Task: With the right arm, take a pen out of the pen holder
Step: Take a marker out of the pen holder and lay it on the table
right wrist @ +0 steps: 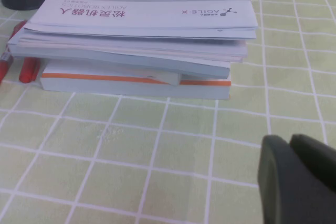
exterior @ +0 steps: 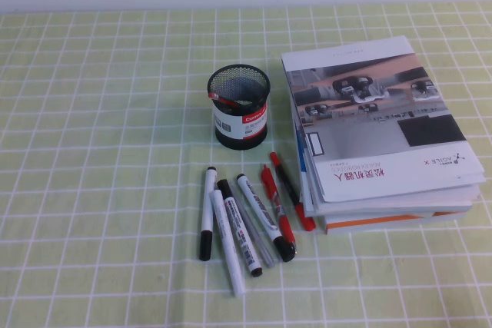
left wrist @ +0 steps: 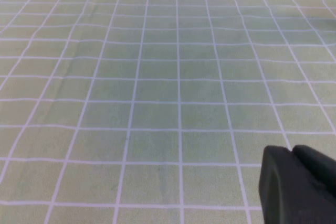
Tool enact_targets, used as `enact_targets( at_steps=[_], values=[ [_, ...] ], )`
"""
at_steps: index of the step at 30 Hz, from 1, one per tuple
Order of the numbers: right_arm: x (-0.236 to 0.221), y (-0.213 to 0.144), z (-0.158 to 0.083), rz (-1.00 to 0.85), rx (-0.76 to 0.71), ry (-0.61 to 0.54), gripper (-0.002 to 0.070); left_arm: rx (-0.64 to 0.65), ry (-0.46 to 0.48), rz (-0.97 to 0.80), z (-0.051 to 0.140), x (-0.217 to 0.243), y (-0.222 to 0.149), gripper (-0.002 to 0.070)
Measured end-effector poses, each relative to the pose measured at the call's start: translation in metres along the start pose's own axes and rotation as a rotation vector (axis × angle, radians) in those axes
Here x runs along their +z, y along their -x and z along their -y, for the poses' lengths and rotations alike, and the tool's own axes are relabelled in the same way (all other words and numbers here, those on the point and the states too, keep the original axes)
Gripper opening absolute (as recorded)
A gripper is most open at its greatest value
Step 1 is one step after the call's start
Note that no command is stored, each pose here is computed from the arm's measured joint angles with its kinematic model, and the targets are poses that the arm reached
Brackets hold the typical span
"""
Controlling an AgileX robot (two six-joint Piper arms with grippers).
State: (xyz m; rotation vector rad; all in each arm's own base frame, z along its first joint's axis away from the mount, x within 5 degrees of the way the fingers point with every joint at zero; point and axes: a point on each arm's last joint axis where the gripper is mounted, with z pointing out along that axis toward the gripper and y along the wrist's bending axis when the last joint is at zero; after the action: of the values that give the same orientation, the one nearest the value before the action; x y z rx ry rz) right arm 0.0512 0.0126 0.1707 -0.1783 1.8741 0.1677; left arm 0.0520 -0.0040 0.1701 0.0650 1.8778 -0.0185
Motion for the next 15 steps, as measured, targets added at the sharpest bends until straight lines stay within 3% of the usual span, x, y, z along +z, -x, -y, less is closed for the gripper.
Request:
enact_targets(
  at_steps=[15],
  values=[
    [0.0, 0.0016, -0.0026, 0.016, 0.078, 0.029, -0.0013, 0.0, 0.0, 0.0, 0.0, 0.0, 0.0, -0.0005]
  ],
)
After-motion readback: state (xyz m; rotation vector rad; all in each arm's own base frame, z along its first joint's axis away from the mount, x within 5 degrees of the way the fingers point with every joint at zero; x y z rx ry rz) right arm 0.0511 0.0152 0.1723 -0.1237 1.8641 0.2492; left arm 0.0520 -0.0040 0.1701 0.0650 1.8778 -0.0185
